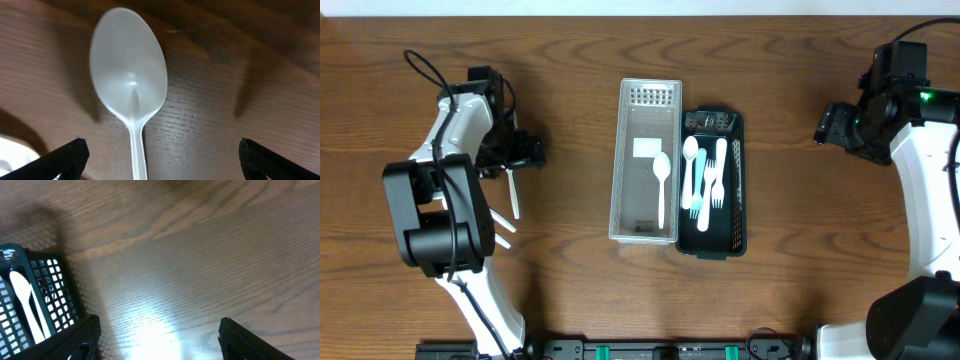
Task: Pack container
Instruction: 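Move the left gripper back to the spoons and grasp one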
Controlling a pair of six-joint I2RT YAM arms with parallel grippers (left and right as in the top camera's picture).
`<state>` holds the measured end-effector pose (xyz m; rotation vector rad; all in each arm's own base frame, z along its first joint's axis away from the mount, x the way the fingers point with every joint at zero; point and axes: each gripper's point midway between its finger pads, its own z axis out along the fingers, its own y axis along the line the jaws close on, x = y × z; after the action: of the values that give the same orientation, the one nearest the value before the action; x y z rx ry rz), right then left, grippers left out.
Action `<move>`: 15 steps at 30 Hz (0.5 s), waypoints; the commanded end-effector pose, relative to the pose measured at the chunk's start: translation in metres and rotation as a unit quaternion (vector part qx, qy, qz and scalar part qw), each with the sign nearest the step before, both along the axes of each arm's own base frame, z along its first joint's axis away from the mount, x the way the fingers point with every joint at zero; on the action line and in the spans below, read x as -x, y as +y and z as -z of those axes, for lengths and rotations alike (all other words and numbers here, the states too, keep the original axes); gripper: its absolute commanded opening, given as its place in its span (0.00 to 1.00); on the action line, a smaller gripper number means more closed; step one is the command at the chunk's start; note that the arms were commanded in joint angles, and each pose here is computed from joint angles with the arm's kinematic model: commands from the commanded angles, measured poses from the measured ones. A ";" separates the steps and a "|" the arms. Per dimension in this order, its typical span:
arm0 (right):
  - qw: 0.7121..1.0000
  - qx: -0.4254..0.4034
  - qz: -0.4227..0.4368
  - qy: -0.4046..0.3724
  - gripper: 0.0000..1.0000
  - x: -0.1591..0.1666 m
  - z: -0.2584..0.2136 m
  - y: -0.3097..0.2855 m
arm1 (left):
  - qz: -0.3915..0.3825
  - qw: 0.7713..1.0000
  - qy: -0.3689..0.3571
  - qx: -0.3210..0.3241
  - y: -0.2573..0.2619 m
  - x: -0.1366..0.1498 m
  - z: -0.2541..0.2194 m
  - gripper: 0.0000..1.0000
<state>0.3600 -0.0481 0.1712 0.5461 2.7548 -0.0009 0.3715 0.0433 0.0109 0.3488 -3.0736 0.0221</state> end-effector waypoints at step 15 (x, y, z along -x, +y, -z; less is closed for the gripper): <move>1.000 0.000 -0.009 0.005 0.79 0.000 0.003 0.002 | 0.007 0.999 0.042 0.009 -0.002 0.014 0.020 0.59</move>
<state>0.3600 -0.0481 0.1712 0.5461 2.7548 -0.0009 0.3641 0.0410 -0.0033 0.3348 -3.0211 0.0364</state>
